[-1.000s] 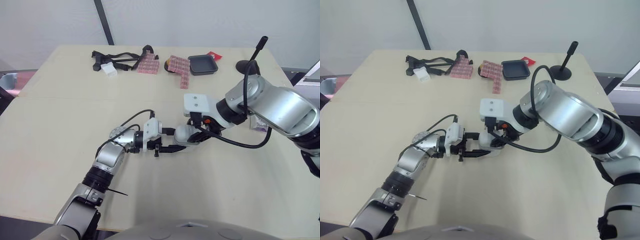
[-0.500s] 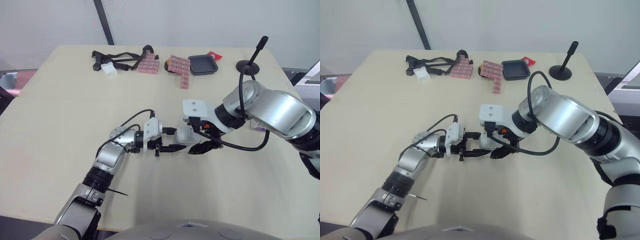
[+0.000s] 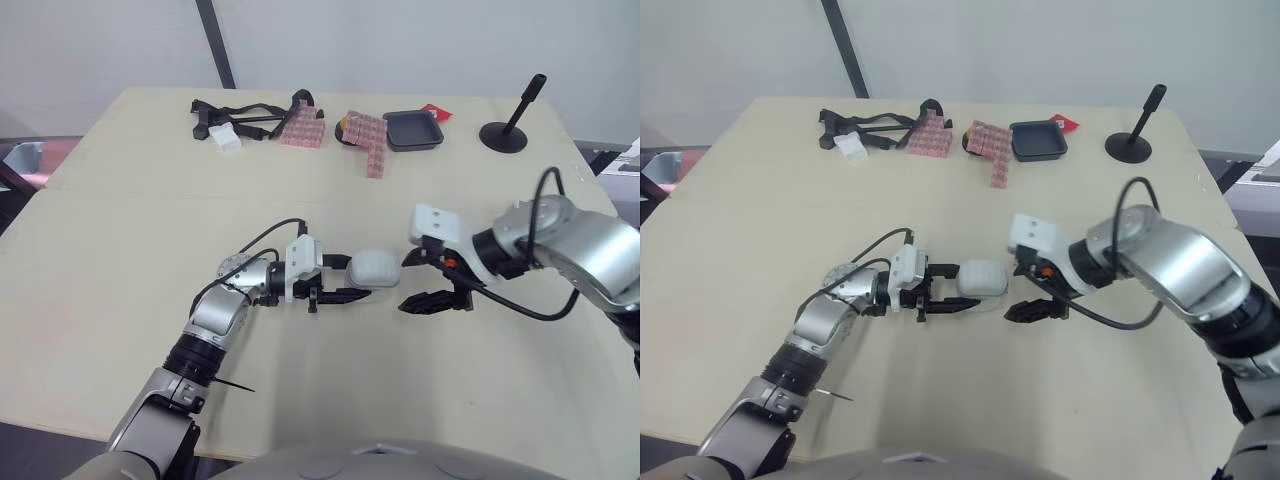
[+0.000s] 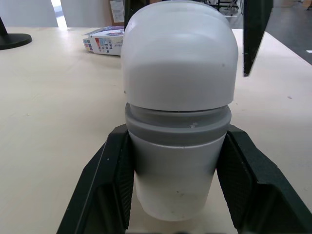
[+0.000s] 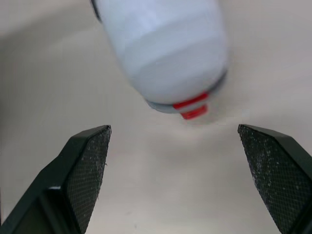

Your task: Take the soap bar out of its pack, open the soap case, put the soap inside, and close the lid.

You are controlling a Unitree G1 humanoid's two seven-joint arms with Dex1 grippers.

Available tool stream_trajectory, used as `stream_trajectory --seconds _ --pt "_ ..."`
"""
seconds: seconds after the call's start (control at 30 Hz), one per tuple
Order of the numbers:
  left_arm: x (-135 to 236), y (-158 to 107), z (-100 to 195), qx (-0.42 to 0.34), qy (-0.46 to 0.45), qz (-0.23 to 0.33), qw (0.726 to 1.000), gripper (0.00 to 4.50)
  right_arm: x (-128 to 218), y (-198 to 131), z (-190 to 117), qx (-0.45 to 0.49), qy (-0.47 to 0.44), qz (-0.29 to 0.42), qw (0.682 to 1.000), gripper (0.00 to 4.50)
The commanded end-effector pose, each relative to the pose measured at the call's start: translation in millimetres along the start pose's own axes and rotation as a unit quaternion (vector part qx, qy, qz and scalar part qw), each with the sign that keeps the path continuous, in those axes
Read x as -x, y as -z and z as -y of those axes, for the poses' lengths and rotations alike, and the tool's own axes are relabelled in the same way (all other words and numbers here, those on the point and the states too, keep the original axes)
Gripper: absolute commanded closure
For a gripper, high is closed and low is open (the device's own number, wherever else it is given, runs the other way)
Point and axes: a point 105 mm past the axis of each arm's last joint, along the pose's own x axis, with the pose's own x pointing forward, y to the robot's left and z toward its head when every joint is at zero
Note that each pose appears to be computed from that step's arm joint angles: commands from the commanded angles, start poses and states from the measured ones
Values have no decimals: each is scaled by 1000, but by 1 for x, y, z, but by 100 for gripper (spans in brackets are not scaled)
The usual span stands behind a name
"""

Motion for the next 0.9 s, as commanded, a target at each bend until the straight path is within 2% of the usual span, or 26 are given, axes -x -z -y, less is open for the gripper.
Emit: stream_trajectory --seconds 0.03,0.3,0.4,0.5,0.57,0.73,0.9 --pt "6 -5 -2 -14 -4 9 1000 263 16 0 13 -3 53 92 994 3" --pt "9 -4 -2 -15 -4 7 1000 263 15 36 7 -22 100 266 959 3" --pt "10 -4 -2 -15 -4 6 1000 263 7 56 -3 -3 112 282 953 3" --pt "9 -5 -3 -13 -7 7 1000 263 6 65 1 -21 147 315 937 3" --pt "9 -5 -3 -13 -7 7 1000 263 4 74 1 -21 157 313 936 3" --pt "9 -5 -4 -13 -11 7 1000 263 2 91 2 -16 188 311 931 148" --pt "9 -6 -4 -13 -14 8 1000 263 2 102 5 -13 211 312 926 325"
